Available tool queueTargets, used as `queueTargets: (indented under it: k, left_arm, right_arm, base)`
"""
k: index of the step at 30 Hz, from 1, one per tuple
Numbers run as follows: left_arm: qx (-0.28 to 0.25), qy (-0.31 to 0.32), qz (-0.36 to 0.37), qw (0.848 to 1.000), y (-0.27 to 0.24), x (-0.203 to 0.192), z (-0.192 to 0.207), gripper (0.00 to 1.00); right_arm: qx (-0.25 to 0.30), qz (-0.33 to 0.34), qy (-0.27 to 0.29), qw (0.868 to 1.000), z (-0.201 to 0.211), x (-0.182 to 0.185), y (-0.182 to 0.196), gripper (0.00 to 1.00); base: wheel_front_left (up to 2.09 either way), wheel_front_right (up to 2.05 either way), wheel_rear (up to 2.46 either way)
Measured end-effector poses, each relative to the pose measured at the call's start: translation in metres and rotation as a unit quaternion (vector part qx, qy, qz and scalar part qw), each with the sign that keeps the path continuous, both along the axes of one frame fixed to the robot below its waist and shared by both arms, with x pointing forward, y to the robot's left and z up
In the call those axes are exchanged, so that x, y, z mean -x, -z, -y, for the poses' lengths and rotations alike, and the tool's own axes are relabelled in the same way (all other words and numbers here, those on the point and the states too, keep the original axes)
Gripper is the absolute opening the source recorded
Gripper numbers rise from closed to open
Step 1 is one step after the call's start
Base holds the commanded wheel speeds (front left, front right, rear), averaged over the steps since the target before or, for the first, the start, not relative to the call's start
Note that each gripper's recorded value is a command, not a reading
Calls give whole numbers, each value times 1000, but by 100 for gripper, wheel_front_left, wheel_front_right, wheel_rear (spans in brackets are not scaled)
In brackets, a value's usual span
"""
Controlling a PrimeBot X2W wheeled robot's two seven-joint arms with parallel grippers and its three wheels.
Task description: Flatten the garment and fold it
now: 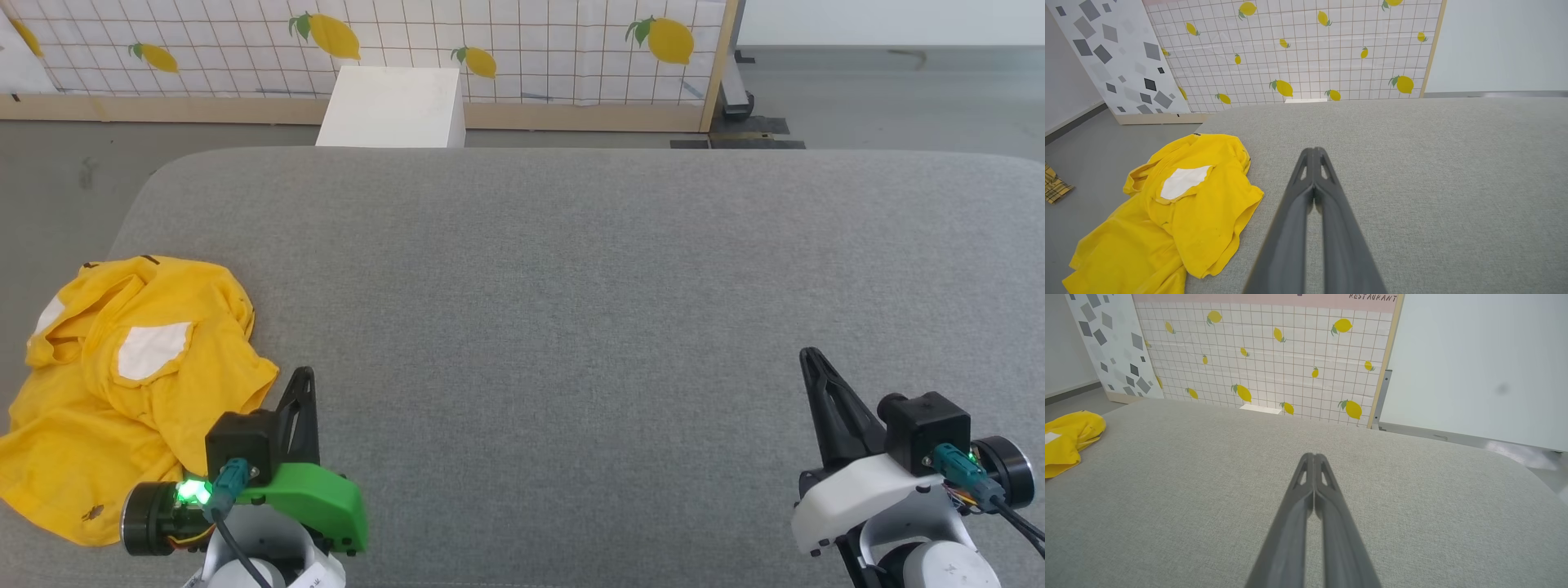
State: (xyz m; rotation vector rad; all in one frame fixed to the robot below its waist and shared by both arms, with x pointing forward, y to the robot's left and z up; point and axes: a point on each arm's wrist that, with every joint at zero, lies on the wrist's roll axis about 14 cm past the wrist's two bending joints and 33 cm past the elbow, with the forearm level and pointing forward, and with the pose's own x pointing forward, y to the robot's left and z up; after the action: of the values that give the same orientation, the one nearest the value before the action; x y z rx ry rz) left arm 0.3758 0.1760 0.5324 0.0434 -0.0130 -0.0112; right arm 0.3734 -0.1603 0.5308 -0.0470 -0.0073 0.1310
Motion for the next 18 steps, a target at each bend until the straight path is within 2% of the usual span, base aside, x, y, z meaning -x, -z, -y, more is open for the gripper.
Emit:
queueTargets:
  k: [18]
  left_arm:
    - [0, 0, 0, 1000, 0, 0, 0, 0]
  right_arm:
    - [0, 0, 0, 1000, 0, 0, 0, 0]
  base:
    - [0, 0, 0]
